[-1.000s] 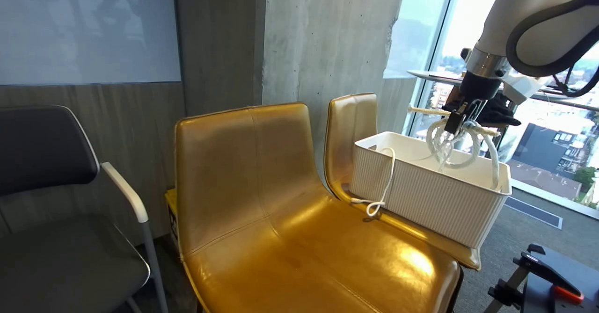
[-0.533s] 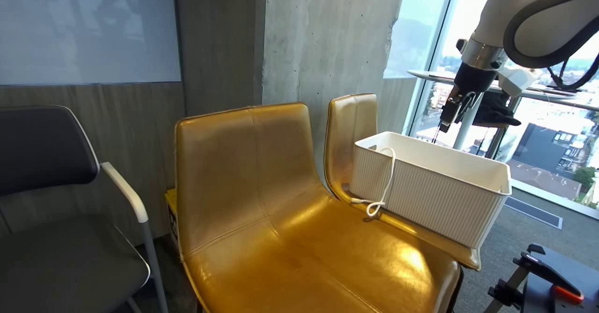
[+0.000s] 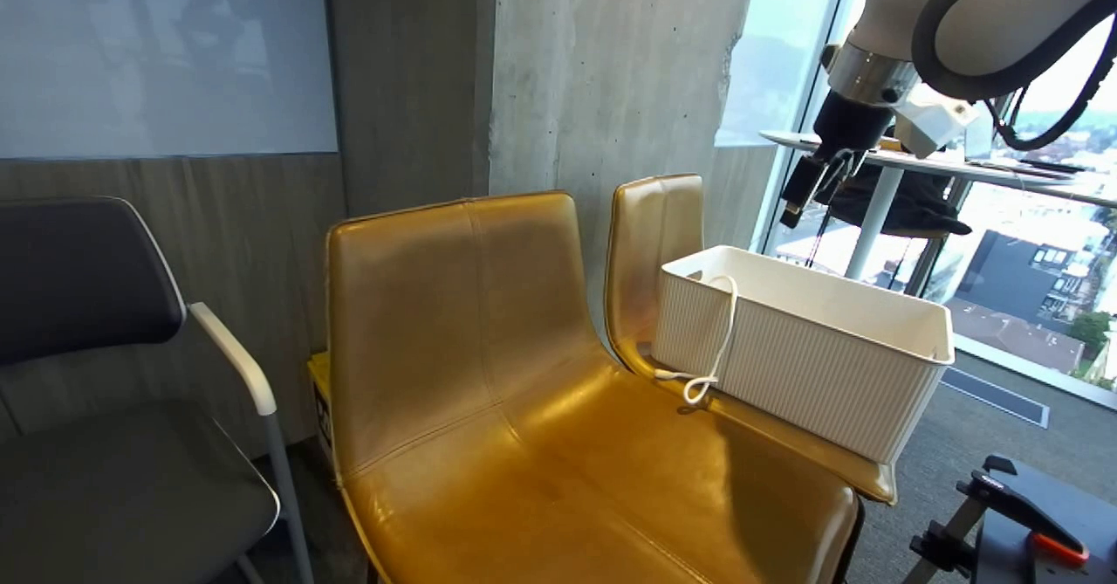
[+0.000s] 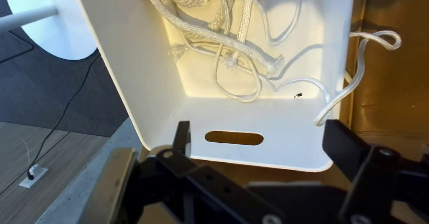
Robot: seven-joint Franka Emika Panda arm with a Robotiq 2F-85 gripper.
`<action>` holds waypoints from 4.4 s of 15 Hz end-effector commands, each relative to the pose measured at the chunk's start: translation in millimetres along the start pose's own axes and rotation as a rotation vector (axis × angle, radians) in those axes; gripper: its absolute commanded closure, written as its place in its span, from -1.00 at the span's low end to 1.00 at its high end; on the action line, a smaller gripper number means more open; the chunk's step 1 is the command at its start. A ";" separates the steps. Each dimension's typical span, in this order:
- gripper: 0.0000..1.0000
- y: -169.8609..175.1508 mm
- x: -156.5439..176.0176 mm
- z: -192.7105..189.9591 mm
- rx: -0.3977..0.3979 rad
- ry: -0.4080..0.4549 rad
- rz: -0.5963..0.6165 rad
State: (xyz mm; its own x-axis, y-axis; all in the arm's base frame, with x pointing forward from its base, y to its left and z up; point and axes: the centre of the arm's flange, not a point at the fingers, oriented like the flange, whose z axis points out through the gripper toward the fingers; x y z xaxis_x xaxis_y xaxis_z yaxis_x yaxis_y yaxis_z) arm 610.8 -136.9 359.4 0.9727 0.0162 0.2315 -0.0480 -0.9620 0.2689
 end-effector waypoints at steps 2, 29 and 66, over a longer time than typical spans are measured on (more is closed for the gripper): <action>-1.00 -31.9 25.5 24.2 0.063 -0.043 0.075; 0.57 -55.8 66.6 113.2 0.149 -0.135 0.142; 0.23 -135.7 84.1 75.0 0.127 -0.235 -0.125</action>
State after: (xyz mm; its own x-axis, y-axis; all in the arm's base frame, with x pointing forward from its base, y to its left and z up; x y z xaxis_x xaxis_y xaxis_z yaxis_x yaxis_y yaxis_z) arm 711.0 -28.6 258.7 0.9973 0.0715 -0.0150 0.0730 -0.9865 0.1467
